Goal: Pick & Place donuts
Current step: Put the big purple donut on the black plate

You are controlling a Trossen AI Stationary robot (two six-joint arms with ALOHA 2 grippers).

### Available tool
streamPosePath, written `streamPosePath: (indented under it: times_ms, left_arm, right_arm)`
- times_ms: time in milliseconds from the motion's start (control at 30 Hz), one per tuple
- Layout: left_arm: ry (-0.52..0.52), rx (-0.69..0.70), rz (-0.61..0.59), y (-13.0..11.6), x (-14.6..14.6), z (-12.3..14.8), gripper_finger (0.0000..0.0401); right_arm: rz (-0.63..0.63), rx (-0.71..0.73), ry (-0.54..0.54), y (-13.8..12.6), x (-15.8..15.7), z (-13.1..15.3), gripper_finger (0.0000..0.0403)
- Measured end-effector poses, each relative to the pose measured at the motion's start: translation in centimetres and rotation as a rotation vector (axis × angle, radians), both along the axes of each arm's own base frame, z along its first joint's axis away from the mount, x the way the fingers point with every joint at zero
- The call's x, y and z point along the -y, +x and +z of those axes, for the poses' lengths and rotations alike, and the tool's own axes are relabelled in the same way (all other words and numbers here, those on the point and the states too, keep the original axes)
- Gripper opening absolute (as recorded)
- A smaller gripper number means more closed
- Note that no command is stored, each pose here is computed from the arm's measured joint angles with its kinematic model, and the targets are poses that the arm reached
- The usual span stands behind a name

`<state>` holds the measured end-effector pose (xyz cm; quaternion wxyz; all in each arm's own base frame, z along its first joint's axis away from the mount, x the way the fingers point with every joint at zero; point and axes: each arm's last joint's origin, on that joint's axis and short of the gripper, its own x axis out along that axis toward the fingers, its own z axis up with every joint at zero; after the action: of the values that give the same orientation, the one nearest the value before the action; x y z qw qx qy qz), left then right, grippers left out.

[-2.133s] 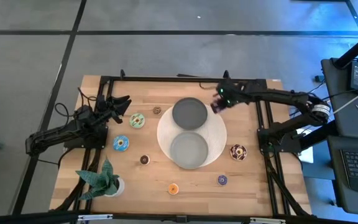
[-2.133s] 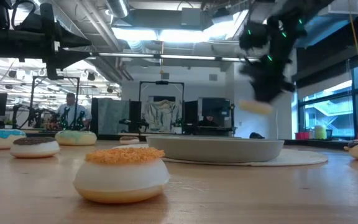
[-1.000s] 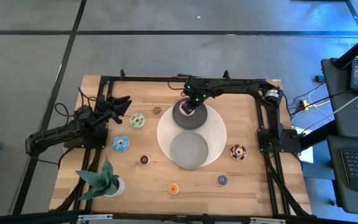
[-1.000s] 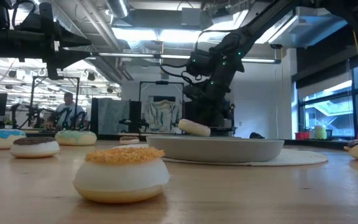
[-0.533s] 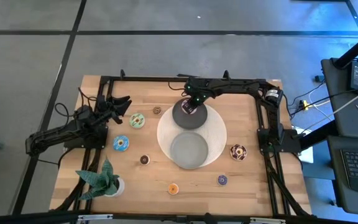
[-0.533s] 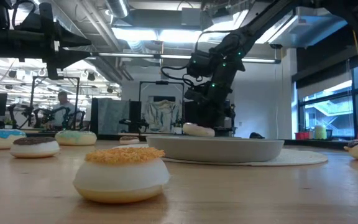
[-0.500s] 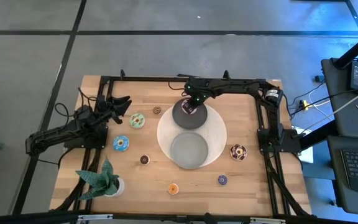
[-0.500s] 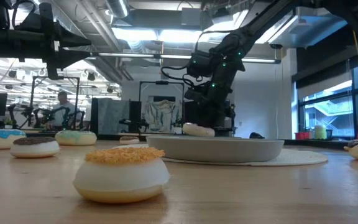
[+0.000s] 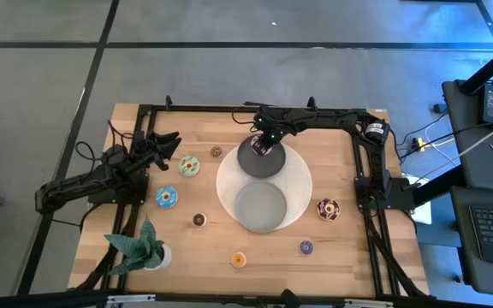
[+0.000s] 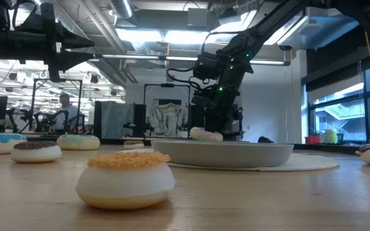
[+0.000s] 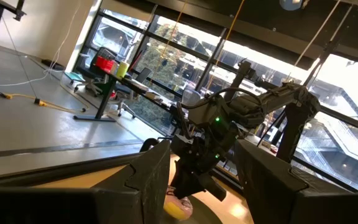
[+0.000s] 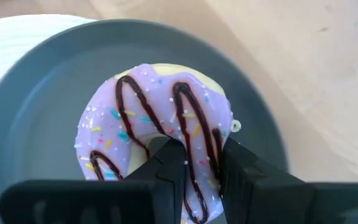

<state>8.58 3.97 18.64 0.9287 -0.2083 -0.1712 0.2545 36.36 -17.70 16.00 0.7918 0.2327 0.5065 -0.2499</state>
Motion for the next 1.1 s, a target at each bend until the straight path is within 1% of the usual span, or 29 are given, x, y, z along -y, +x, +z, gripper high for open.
streamPosePath:
  times_ms: [300, 400, 533, 700, 800, 933, 1100]
  left_arm:
    - [0.0, 0.0, 0.0, 0.0, 0.0, 0.01, 0.0175]
    - [0.0, 0.0, 0.0, 0.0, 0.0, 0.0, 0.0174]
    - [0.0, 0.0, 0.0, 0.0, 0.0, 0.0, 0.0174]
    - [0.0, 0.0, 0.0, 0.0, 0.0, 0.01, 0.0175]
    - [0.0, 0.0, 0.0, 0.0, 0.0, 0.0, 0.0173]
    - [0.0, -0.001, -0.001, 0.0, 0.0, -0.01, 0.0175]
    - [0.0, 0.0, -0.002, 0.0, 0.01, 0.0, 0.0174]
  right_arm:
    - [0.017, -0.004, -0.01, -0.19, 0.38, 0.0, 0.0081]
    - [0.02, -0.003, -0.009, -0.17, 0.37, 0.0, 0.0102]
    - [0.018, -0.004, -0.009, -0.17, 0.35, 0.0, 0.0144]
    - [0.0, -0.024, -0.049, -0.24, 0.48, 0.0, 0.0182]
    - [0.0, -0.025, -0.05, -0.24, 0.48, 0.0, 0.0194]
    - [0.003, -0.024, -0.043, -0.26, 0.46, 0.0, 0.0201]
    - [0.01, 0.0, 0.027, -0.38, 0.17, 0.29, 0.0202]
